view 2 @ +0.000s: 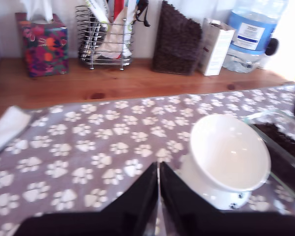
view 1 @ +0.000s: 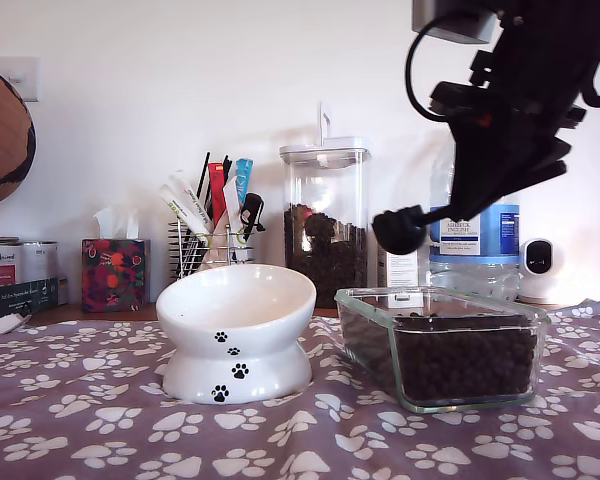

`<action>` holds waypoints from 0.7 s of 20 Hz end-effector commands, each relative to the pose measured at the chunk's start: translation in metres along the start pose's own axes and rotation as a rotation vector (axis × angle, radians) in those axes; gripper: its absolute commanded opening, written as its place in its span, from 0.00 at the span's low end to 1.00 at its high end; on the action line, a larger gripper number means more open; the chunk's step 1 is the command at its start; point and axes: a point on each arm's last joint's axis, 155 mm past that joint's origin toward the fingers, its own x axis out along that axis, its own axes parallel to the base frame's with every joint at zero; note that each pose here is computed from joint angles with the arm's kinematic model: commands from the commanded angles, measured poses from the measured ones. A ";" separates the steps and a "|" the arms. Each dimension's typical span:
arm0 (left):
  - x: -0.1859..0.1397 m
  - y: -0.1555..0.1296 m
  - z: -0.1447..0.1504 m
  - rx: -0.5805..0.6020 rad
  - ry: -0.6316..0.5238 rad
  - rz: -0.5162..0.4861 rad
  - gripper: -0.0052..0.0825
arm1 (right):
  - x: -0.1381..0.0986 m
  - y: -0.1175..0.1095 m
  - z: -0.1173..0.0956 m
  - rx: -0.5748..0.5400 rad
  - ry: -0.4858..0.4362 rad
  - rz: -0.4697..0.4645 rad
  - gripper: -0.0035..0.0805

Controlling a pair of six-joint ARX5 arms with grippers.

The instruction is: Measure one spoon of cat food and pour it into the food bowl

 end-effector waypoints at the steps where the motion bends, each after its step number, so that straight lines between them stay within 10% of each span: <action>1: 0.001 -0.007 -0.002 0.004 0.009 -0.040 0.04 | 0.003 0.012 0.004 -0.017 -0.017 0.022 0.03; 14: 0.007 -0.053 -0.036 0.005 0.163 -0.248 0.04 | 0.018 0.061 0.033 -0.176 -0.085 0.044 0.03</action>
